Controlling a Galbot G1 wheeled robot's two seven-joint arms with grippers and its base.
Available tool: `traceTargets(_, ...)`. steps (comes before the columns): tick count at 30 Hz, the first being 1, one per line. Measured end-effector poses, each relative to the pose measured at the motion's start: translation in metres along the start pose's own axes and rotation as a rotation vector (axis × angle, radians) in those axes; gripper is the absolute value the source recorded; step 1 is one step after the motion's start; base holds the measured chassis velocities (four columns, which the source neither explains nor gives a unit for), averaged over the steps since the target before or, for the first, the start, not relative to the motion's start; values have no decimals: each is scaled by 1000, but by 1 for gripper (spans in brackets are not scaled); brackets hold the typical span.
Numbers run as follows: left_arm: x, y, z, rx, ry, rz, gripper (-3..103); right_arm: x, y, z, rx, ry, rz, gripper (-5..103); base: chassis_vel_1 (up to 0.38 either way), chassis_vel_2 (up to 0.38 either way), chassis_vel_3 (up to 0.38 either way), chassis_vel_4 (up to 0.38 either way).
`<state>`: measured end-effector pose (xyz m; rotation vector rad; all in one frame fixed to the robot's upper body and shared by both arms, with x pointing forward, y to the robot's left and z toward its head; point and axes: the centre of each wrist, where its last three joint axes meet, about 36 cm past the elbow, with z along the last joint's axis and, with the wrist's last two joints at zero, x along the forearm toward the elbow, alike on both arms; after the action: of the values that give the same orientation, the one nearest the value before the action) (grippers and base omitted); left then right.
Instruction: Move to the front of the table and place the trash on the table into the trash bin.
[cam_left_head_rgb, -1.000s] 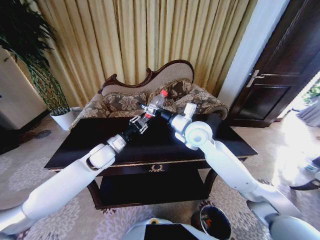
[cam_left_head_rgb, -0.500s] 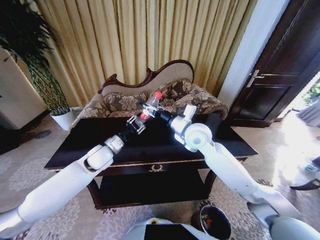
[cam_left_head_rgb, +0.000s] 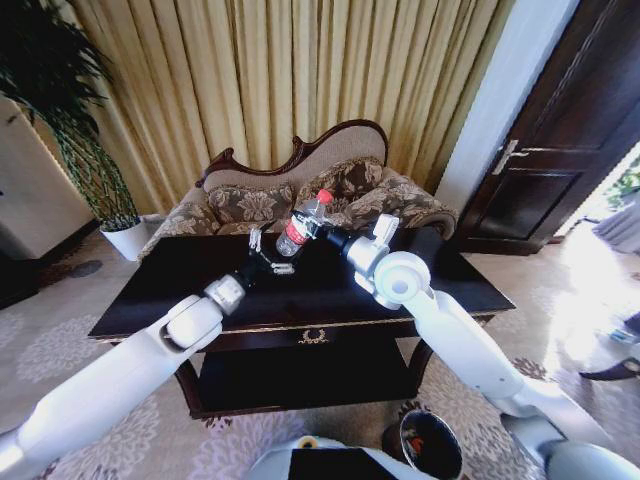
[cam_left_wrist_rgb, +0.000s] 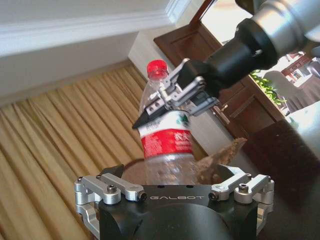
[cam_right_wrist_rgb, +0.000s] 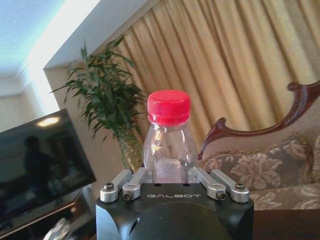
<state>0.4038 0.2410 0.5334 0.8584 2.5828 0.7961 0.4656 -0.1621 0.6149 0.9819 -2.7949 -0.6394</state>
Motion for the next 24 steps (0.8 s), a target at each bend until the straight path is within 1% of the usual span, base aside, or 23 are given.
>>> traceTargets(1, 5, -1, -2, 12, 7, 0, 100, -1, -1, -1, -1, -6, 9, 26, 0, 0, 0, 0)
traceTargets(2, 5, -1, -2, 12, 7, 0, 100, -1, -1, -1, -1, -6, 9, 26, 0, 0, 0, 0)
traceTargets(5, 18, -1, -12, 62, 22, -12, 100, -1, -7, -9, 2, -27, 48, 26, 0, 0, 0, 0)
traceTargets(6, 18, -1, -12, 62, 22, -12, 100, -1, -7, -9, 2, -27, 48, 26, 0, 0, 0, 0)
traceTargets(7, 21, 2, -20, 96, 30, -35, 100, 1, -10, -13, 9, -37, 75, 26, 0, 0, 0, 0)
traceTargets(9, 22, 6, -30, 136, 42, -84, 100, 7, -15, -19, 18, -49, 107, 26, 0, 0, 0, 0)
traceTargets(10, 22, 10, -39, 168, 57, -129, 100, 12, -18, -22, 24, -58, 131, 26, 0, 0, 0, 0)
traceTargets(11, 22, 10, -39, 168, 57, -129, 100, 12, -18, -22, 24, -58, 131, 26, 0, 0, 0, 0)
traceTargets(12, 22, 15, -49, 200, 81, -191, 100, 20, -22, -26, 36, -65, 166, 26, 0, 0, 0, 0)
traceTargets(13, 22, 19, -54, 221, 102, -228, 100, 26, -25, -28, 45, -71, 192, 26, 0, 0, 0, 0)
traceTargets(14, 22, 22, -56, 233, 117, -253, 100, 31, -27, -29, 57, -73, 212, 26, 0, 0, 0, 0)
traceTargets(15, 22, 22, -56, 233, 117, -253, 100, 31, -27, -29, 57, -73, 212, 26, 0, 0, 0, 0)
traceTargets(16, 23, 28, -60, 253, 150, -295, 100, 41, -33, -30, 97, -83, 256, 26, 0, 0, 0, 0)
traceTargets(18, 23, 40, -65, 292, 197, -356, 100, 54, -40, -28, 153, -91, 307, 26, 0, 0, 0, 0)
traceTargets(19, 23, 40, -65, 292, 197, -356, 100, 54, -40, -28, 153, -91, 307, 26, 0, 0, 0, 0)
traceTargets(20, 23, 50, -68, 323, 235, -402, 100, 63, -43, -27, 188, -92, 337, 26, 0, 0, 0, 0)
traceTargets(22, 24, 65, -69, 359, 273, -457, 100, 72, -47, -23, 229, -89, 375, 26, 0, 0, 0, 0)
traceTargets(23, 25, 81, -65, 384, 305, -497, 100, 79, -52, -19, 270, -83, 410, 26, 0, 0, 0, 0)
traceTargets(24, 25, 81, -65, 384, 305, -497, 100, 79, -52, -19, 270, -83, 410, 26, 0, 0, 0, 0)
